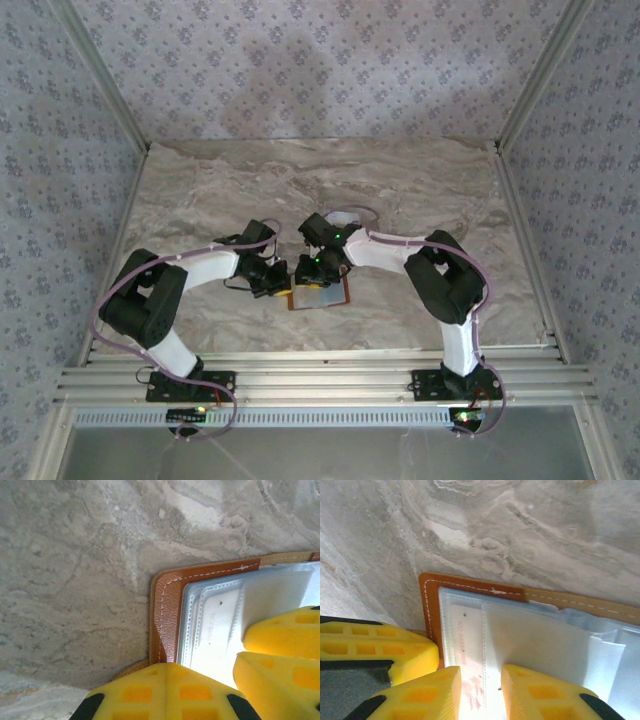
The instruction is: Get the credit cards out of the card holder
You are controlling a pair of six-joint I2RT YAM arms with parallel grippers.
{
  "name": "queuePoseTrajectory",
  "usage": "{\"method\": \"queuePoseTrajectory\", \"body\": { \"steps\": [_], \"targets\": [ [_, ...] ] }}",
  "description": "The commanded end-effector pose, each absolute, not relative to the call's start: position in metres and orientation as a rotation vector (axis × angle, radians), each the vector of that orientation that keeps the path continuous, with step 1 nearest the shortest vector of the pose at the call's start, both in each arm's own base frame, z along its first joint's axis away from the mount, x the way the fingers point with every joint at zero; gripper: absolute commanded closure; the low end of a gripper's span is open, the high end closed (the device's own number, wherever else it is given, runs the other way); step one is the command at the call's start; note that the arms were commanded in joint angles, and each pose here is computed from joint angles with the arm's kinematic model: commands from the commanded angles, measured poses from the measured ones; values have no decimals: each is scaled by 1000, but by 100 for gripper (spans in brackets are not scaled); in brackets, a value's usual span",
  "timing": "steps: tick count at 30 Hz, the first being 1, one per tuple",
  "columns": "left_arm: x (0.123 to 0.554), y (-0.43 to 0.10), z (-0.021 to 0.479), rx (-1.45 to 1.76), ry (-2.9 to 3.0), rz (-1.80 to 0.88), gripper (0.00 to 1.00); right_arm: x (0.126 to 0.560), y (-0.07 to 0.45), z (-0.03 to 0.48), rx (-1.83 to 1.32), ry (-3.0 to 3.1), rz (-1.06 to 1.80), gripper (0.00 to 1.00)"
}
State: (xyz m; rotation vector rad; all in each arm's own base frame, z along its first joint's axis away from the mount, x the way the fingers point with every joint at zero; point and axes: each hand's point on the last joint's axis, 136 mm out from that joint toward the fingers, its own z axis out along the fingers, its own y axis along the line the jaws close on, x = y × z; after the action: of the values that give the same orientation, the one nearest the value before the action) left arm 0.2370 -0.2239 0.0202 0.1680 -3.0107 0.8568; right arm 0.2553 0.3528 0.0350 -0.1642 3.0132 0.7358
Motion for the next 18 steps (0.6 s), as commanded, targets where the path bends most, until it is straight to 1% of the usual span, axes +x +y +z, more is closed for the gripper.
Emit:
{"method": "queuePoseTrajectory", "body": {
  "steps": [1,12,18],
  "targets": [
    [228,-211,8,186,-3005,755,100,252,323,29,-175,3051,489,67],
    [229,-211,10,176,-3004,745,100,254,296,42,-229,3033,261,56],
    [230,-212,12,170,-3007,741,100,255,283,48,-245,3023,165,52]
  ]
}}
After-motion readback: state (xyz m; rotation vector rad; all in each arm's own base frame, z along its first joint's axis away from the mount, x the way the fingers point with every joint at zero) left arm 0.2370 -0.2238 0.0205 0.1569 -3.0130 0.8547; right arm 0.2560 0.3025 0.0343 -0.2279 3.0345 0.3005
